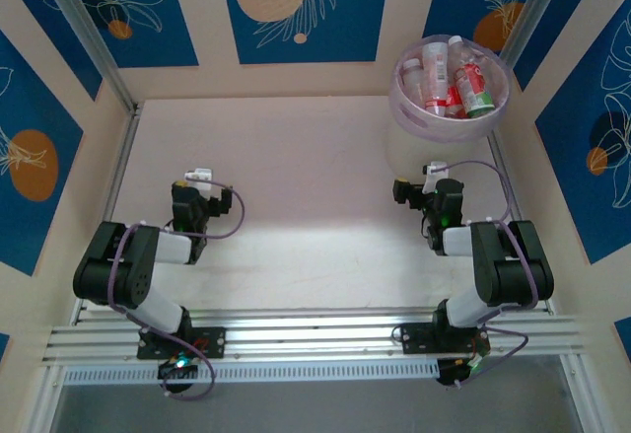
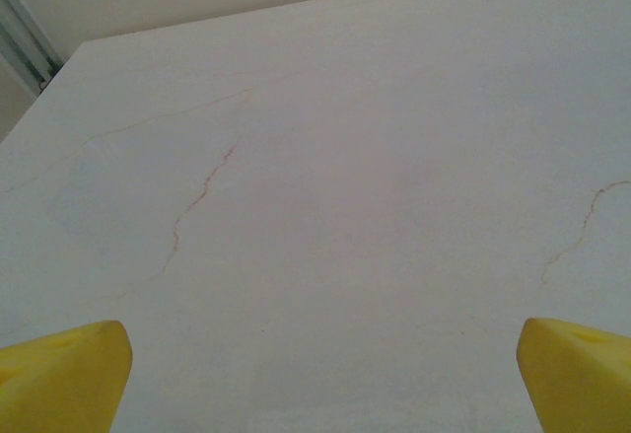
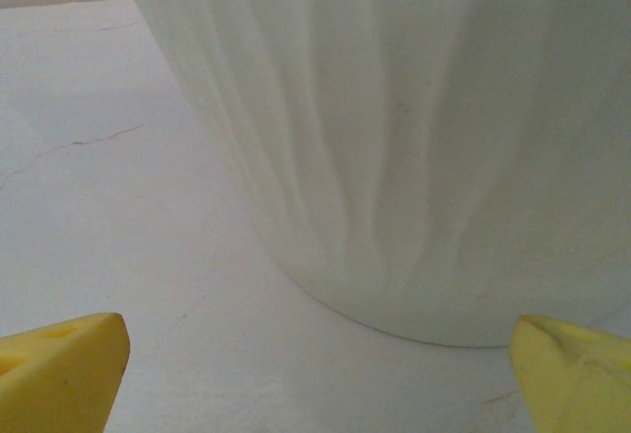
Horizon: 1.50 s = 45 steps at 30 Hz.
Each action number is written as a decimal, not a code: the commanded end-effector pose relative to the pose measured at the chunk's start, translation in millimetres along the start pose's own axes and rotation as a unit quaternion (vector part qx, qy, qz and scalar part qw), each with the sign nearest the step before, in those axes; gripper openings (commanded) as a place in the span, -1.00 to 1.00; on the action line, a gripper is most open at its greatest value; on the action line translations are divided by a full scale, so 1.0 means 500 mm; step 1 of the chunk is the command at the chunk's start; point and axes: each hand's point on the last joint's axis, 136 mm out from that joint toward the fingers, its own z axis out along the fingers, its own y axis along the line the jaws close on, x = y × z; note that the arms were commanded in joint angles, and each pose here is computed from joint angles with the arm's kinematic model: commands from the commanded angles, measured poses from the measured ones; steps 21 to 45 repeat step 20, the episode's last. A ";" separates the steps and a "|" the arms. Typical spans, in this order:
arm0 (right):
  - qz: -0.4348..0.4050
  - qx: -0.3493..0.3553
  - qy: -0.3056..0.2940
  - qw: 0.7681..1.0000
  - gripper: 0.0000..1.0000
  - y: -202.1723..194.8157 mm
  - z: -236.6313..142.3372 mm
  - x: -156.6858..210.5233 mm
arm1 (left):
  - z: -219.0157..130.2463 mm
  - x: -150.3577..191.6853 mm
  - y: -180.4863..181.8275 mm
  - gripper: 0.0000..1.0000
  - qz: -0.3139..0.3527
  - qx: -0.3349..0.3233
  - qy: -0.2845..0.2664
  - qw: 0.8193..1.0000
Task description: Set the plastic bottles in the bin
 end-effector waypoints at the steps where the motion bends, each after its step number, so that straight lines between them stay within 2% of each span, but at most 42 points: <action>1: 0.006 -0.009 -0.012 1.000 0.98 0.005 0.005 -0.021 | 0.002 -0.010 0.004 1.00 -0.014 0.005 -0.012 1.000; 45: 0.006 -0.010 -0.011 1.000 0.98 0.005 0.005 -0.021 | 0.003 -0.011 0.005 1.00 -0.015 0.007 -0.012 1.000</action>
